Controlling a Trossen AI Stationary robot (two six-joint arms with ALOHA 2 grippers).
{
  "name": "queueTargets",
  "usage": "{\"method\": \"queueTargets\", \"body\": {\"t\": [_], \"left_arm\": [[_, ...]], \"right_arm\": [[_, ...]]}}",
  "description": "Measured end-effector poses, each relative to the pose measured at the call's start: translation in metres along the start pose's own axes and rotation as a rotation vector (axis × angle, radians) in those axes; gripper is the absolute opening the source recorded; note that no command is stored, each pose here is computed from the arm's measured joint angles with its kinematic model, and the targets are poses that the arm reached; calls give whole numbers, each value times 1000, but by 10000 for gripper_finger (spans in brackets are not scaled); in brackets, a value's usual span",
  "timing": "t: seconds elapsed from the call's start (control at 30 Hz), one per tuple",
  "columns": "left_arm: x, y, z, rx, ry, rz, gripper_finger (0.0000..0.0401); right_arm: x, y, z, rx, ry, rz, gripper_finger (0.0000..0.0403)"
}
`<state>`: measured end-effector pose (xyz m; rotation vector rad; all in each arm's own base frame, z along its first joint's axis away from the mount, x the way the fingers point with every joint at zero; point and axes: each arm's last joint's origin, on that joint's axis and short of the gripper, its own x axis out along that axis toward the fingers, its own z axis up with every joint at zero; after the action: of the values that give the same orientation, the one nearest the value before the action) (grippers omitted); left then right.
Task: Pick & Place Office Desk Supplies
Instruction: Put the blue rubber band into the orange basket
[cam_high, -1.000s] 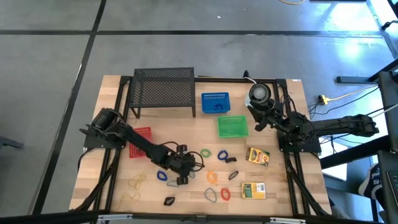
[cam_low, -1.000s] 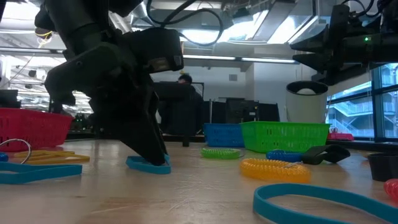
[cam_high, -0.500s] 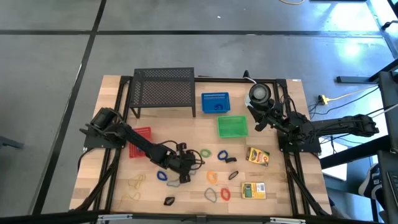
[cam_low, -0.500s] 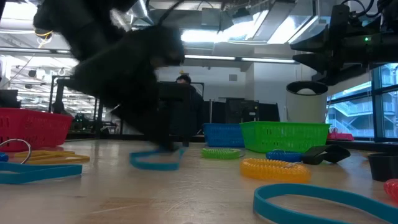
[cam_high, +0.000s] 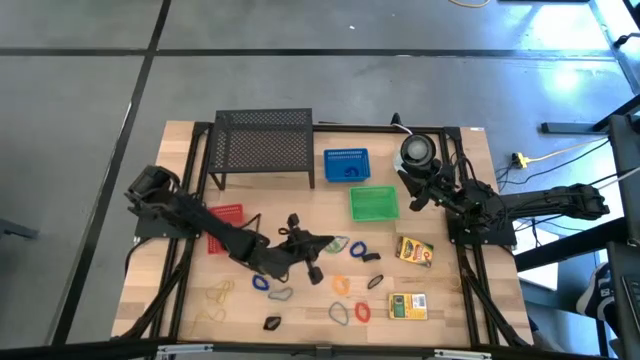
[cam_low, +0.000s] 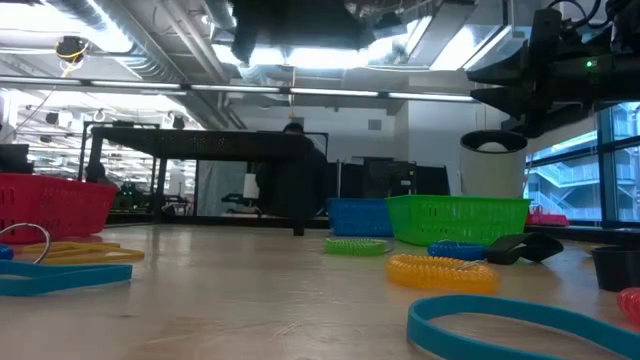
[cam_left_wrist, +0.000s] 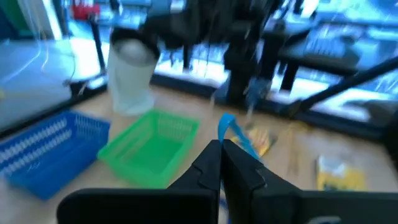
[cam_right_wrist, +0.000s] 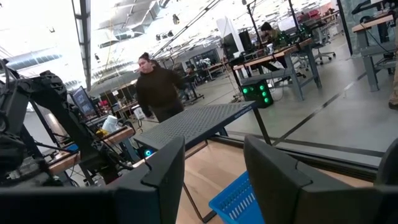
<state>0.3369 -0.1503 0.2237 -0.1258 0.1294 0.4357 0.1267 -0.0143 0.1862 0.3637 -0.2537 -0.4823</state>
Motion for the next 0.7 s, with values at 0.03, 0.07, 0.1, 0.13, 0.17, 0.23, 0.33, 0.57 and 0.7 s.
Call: {"method": "queueTargets", "body": {"t": [0.03, 0.07, 0.1, 0.13, 0.17, 0.23, 0.33, 0.57, 0.7], "left_arm": [[-1, -2, 3, -6, -20, -11, 3], [-3, -4, 4, -13, -34, -20, 3], [-4, -5, 5, -19, -42, -25, 3], [-5, -6, 6, -24, -47, -30, 3], [-5, -6, 6, -27, -48, -32, 3], [-6, -7, 6, -29, -50, -36, 3], [-6, -7, 6, -28, -50, -36, 3], [-6, -7, 6, -25, -49, -36, 3], [-6, -7, 6, -24, -49, -36, 3]], "right_arm": [[0, 0, 0, 0, 0, 0, 166], [0, 0, 0, 0, 0, 0, 166], [0, 0, 0, 0, 0, 0, 166], [0, 0, 0, 0, 0, 0, 166], [0, 0, 0, 0, 1, 0, 166], [0, 0, 0, 0, 1, 0, 166], [0, 0, 0, 0, 0, 0, 166], [0, 0, 0, 0, 1, 0, 166], [0, 0, 0, -1, 1, -1, 166]]}}
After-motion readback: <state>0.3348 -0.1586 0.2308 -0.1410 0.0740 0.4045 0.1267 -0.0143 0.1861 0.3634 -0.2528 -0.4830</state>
